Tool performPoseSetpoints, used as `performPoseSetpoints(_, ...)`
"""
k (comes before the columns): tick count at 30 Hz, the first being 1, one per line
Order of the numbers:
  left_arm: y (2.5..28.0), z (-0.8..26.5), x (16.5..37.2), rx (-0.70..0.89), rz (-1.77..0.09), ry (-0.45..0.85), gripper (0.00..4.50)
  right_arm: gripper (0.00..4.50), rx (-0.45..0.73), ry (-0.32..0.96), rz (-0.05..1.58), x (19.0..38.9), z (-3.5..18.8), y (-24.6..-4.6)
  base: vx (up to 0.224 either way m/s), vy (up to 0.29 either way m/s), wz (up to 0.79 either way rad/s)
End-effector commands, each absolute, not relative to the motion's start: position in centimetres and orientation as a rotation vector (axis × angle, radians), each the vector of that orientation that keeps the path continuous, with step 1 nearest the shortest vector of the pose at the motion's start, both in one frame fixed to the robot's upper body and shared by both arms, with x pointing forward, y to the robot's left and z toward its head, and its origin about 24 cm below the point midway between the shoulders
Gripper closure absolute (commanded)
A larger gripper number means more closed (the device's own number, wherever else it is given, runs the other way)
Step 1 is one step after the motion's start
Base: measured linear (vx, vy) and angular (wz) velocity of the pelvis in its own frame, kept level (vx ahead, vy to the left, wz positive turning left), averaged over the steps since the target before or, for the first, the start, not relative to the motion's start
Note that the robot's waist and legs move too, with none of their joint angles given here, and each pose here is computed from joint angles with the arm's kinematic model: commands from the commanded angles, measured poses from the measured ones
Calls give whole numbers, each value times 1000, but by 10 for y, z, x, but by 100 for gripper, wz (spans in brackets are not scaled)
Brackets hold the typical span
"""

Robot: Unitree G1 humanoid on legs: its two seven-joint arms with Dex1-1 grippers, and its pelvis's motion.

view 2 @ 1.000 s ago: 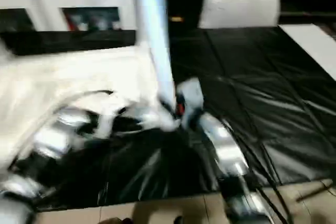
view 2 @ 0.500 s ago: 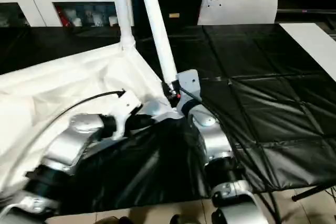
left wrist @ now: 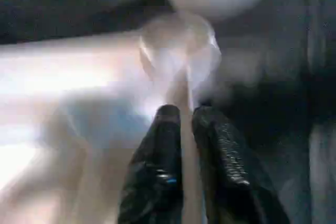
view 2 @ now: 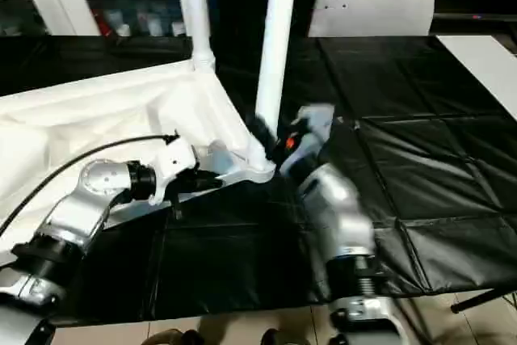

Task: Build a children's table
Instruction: Insert table leg to table base

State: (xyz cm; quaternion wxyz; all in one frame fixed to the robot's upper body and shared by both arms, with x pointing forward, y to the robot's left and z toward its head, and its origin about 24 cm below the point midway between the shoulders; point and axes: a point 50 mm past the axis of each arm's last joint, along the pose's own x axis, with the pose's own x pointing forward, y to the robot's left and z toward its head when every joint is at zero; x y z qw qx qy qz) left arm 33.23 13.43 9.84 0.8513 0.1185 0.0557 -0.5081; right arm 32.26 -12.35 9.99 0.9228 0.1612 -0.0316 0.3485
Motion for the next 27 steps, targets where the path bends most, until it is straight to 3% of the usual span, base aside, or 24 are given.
performPoseSetpoints(1,136,128,339,127,-1025,7,358,260,350,-65,768,318,109,-125,0,0,0)
performPoseSetpoints(2,136,128,339,127,-1025,7,350,260,350,-65,768,318,109,-125,0,0,0)
performPoseSetpoints(5,131,159,342,-127,-1006,-99,340,260,430,-54,857,308,120,-129,0,0,0)
performPoseSetpoints(8,128,171,343,-245,-991,-126,309,260,465,-60,918,302,127,-130,0,0,0)
performPoseSetpoints(9,120,180,341,-364,-1024,-142,303,260,489,-63,964,298,132,-131,0,0,0)
performPoseSetpoints(14,93,199,330,-594,-1172,-163,266,260,487,-41,1026,293,135,-128,0,0,0)
performPoseSetpoints(15,90,200,328,-612,-1190,-158,241,260,484,-36,1030,292,135,-127,0,0,0)
performPoseSetpoints(18,80,196,324,-609,-1231,-102,228,260,479,-22,1053,289,135,-124,0,0,0)
performPoseSetpoints(24,70,191,315,-592,-1308,-44,228,260,449,10,1088,282,133,-121,0,0,0)
performPoseSetpoints(27,69,188,320,-577,-1249,-24,241,260,426,19,1101,280,132,-121,0,0,0)
